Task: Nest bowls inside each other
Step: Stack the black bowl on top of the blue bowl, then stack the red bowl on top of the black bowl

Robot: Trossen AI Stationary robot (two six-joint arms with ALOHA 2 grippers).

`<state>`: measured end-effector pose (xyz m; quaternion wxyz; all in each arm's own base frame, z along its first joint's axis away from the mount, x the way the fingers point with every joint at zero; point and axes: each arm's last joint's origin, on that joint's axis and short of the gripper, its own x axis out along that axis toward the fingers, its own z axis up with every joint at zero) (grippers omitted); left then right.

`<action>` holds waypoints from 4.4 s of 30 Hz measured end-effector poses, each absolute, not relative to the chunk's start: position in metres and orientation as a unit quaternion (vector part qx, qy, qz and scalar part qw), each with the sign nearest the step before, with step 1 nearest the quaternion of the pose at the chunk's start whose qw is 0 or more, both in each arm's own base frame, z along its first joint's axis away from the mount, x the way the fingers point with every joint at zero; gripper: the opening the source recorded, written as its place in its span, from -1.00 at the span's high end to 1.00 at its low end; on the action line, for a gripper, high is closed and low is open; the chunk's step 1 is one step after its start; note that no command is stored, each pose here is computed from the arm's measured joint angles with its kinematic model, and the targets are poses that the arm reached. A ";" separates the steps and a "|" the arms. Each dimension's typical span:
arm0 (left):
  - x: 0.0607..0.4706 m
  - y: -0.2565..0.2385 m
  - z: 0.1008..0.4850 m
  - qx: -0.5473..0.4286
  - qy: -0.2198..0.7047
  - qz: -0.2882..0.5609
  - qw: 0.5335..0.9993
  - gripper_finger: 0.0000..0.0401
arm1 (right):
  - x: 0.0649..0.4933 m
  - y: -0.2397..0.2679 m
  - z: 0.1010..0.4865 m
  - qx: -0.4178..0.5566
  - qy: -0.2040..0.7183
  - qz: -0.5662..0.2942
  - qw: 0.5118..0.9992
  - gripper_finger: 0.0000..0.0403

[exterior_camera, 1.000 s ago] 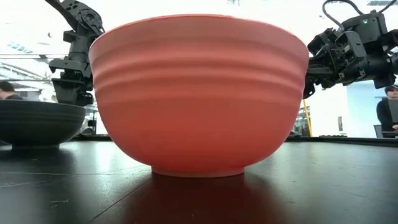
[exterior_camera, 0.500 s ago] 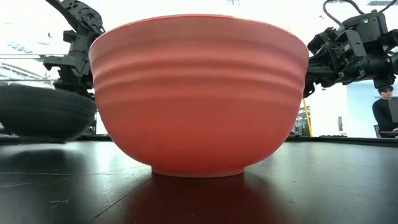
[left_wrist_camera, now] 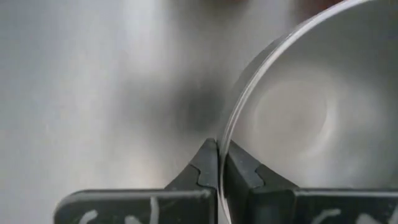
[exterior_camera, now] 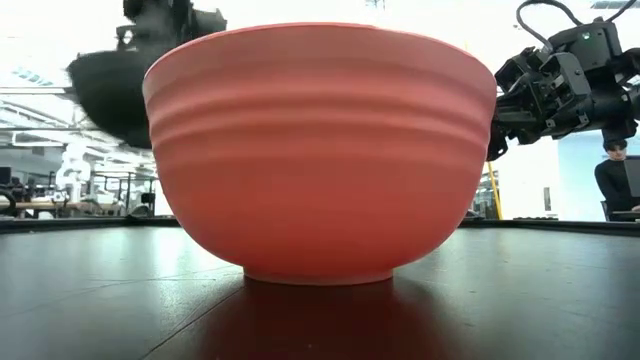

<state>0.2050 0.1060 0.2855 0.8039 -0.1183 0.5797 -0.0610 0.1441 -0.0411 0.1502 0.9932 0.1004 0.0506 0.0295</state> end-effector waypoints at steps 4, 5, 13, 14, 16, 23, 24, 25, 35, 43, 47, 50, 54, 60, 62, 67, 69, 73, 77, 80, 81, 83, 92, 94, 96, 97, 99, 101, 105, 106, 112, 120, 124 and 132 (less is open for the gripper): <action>0.227 0.097 0.334 -0.068 0.523 -0.073 0.847 0.97 | 0.144 -0.041 0.150 0.100 0.052 0.030 0.993 -0.09; 0.232 0.095 0.346 -0.060 0.510 -0.073 0.855 0.97 | 0.144 -0.041 0.150 0.099 0.052 0.030 0.993 -0.09; 0.289 0.089 0.381 -0.016 0.513 -0.088 0.854 0.97 | 0.144 -0.041 0.150 0.093 0.052 0.030 0.994 -0.09; 0.298 0.091 0.382 -0.015 0.513 -0.090 0.853 0.97 | 0.144 -0.041 0.150 0.092 0.052 0.030 0.994 -0.09; 0.314 0.095 0.381 -0.009 0.521 -0.096 0.848 0.97 | 0.144 -0.041 0.150 0.093 0.052 0.030 0.994 -0.09; 0.352 0.107 0.378 0.006 0.557 -0.096 0.825 0.97 | 0.143 -0.041 0.144 0.104 0.081 0.028 0.991 -0.09; 0.355 0.108 0.381 0.010 0.552 -0.097 0.828 0.97 | 0.143 -0.041 0.143 0.106 0.084 0.028 0.990 -0.09; 0.358 0.108 0.384 0.014 0.545 -0.097 0.833 0.97 | 0.143 -0.041 0.143 0.106 0.086 0.028 0.990 -0.09; 0.375 0.105 0.383 0.034 0.528 -0.104 0.842 0.97 | 0.143 -0.041 0.143 0.102 0.084 0.028 0.991 -0.09; 0.402 0.110 0.345 0.026 0.565 -0.106 0.818 0.97 | 0.143 -0.041 0.145 0.101 0.075 0.028 0.992 -0.09; 0.412 0.112 0.331 0.026 0.572 -0.106 0.813 0.97 | 0.144 -0.041 0.145 0.101 0.074 0.028 0.992 -0.09; 0.416 0.109 0.325 0.026 0.576 -0.114 0.809 0.97 | 0.144 -0.041 0.145 0.101 0.075 0.027 0.992 -0.09; 0.421 0.103 0.320 0.029 0.577 -0.129 0.806 0.97 | 0.144 -0.041 0.145 0.102 0.074 0.028 0.992 -0.09; 0.420 0.098 0.311 0.017 0.613 -0.130 0.779 0.97 | 0.144 -0.041 0.145 0.102 0.074 0.027 0.992 -0.09; 0.419 0.097 0.310 0.012 0.619 -0.132 0.774 0.97 | 0.144 -0.041 0.145 0.103 0.074 0.027 0.992 -0.09; 0.420 0.093 0.310 0.016 0.623 -0.123 0.772 0.97 | 0.144 -0.041 0.145 0.110 0.074 0.027 0.991 -0.09; 0.420 0.092 0.310 0.017 0.626 -0.119 0.771 0.96 | 0.144 -0.041 0.145 0.111 0.074 0.027 0.991 -0.09; 0.421 0.086 0.310 0.040 0.631 -0.107 0.767 0.95 | 0.144 -0.041 0.145 0.111 0.074 0.027 0.991 -0.09; 0.424 0.080 0.310 0.058 0.630 -0.100 0.768 0.97 | 0.144 -0.041 0.145 0.111 0.074 0.027 0.991 -0.09; 0.425 0.076 0.311 0.067 0.627 -0.096 0.770 0.82 | 0.144 -0.041 0.145 0.111 0.074 0.027 0.991 -0.09; 0.427 0.075 0.310 0.069 0.625 -0.098 0.771 0.74 | 0.144 -0.041 0.145 0.111 0.074 0.027 0.991 -0.09; 0.430 0.074 0.310 0.076 0.615 -0.095 0.779 0.58 | 0.144 -0.041 0.145 0.114 0.074 0.027 0.990 -0.09; 0.428 0.073 0.322 0.073 0.588 -0.094 0.800 0.00 | 0.144 -0.041 0.144 0.120 0.082 0.026 0.989 -0.09; 0.423 0.072 0.332 0.070 0.579 -0.088 0.807 -0.10 | 0.144 -0.040 0.143 0.120 0.084 0.028 0.989 -0.09; 0.416 0.072 0.344 0.068 0.568 -0.082 0.816 -0.18 | 0.144 -0.039 0.143 0.119 0.085 0.030 0.989 -0.09; 0.413 0.072 0.349 0.066 0.562 -0.079 0.821 -0.21 | 0.144 -0.039 0.143 0.118 0.085 0.031 0.989 -0.09; 0.405 0.071 0.362 0.062 0.548 -0.070 0.831 -0.27 | 0.144 -0.039 0.143 0.117 0.084 0.031 0.989 -0.09; 0.397 0.070 0.373 0.056 0.538 -0.062 0.839 -0.31 | 0.144 -0.039 0.144 0.116 0.081 0.031 0.990 -0.09; 0.372 0.066 0.400 0.032 0.529 -0.036 0.847 -0.34 | 0.144 -0.039 0.144 0.116 0.081 0.031 0.989 -0.09; 0.364 0.065 0.406 0.020 0.531 -0.029 0.847 -0.34 | 0.144 -0.039 0.144 0.117 0.082 0.031 0.989 -0.09; 0.332 0.046 0.422 -0.033 0.531 -0.049 0.845 -0.34 | 0.144 -0.039 0.144 0.116 0.082 0.031 0.989 -0.09; 0.316 0.011 0.411 0.023 0.410 -0.182 0.893 -0.34 | 0.144 -0.039 0.145 0.111 0.073 0.032 0.991 -0.09; 0.308 0.001 0.389 0.074 0.333 -0.238 0.909 -0.34 | 0.145 -0.039 0.146 0.112 0.072 0.032 0.991 -0.09; 0.275 0.023 0.319 0.037 0.340 -0.215 0.915 -0.34 | 0.144 -0.039 0.145 0.119 0.077 0.032 0.989 -0.09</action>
